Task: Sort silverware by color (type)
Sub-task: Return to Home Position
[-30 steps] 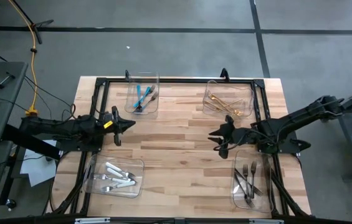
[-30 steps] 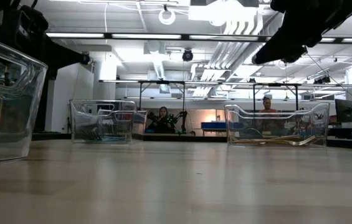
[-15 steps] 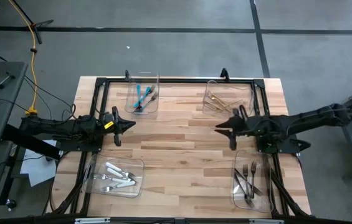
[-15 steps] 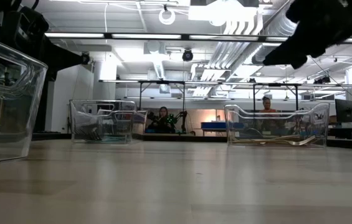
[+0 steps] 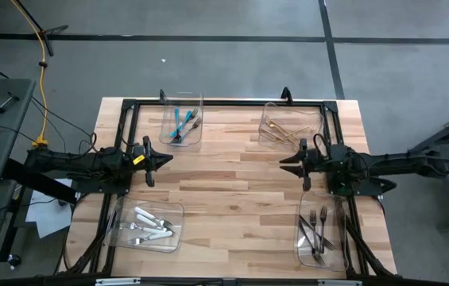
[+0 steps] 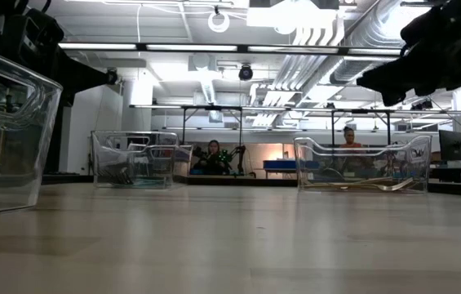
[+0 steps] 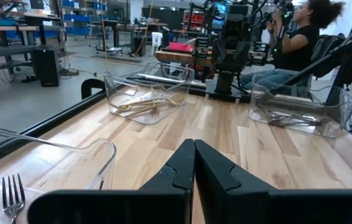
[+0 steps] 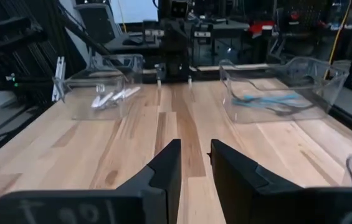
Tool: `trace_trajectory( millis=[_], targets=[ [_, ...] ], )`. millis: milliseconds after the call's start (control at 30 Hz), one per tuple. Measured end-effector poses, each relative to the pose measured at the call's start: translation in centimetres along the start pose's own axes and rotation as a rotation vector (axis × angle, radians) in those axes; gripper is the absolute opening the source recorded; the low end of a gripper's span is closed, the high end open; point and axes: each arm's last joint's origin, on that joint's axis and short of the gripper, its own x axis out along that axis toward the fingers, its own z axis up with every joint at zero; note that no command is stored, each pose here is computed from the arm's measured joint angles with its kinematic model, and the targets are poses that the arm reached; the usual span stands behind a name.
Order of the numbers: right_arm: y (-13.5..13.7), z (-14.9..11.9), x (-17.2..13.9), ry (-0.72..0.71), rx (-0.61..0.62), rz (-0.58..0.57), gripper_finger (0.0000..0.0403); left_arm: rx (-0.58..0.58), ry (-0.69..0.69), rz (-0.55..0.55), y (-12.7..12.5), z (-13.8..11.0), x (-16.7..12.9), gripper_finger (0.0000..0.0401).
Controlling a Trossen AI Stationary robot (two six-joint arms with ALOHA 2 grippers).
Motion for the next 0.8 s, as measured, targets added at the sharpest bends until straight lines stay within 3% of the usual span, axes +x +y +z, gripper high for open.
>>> trace_trajectory(
  millis=[467, 633, 800],
  targets=[
    [0.1, -2.0, -1.2, 0.033, 0.008, 0.046, 0.0082, 0.0, 0.0, 0.0, 0.0, 0.0, 0.0, 0.0003],
    [-0.4, -2.5, -1.3, 0.08, 0.014, -0.151, 0.0082, 0.0, 0.0, 0.0, 0.0, 0.0, 0.0, 0.0003],
    [-0.6, -3.1, -1.3, 0.139, 0.009, -0.201, 0.0082, 0.001, 0.003, -0.001, 0.0, 0.0, 0.0, 0.0003]
  ],
)
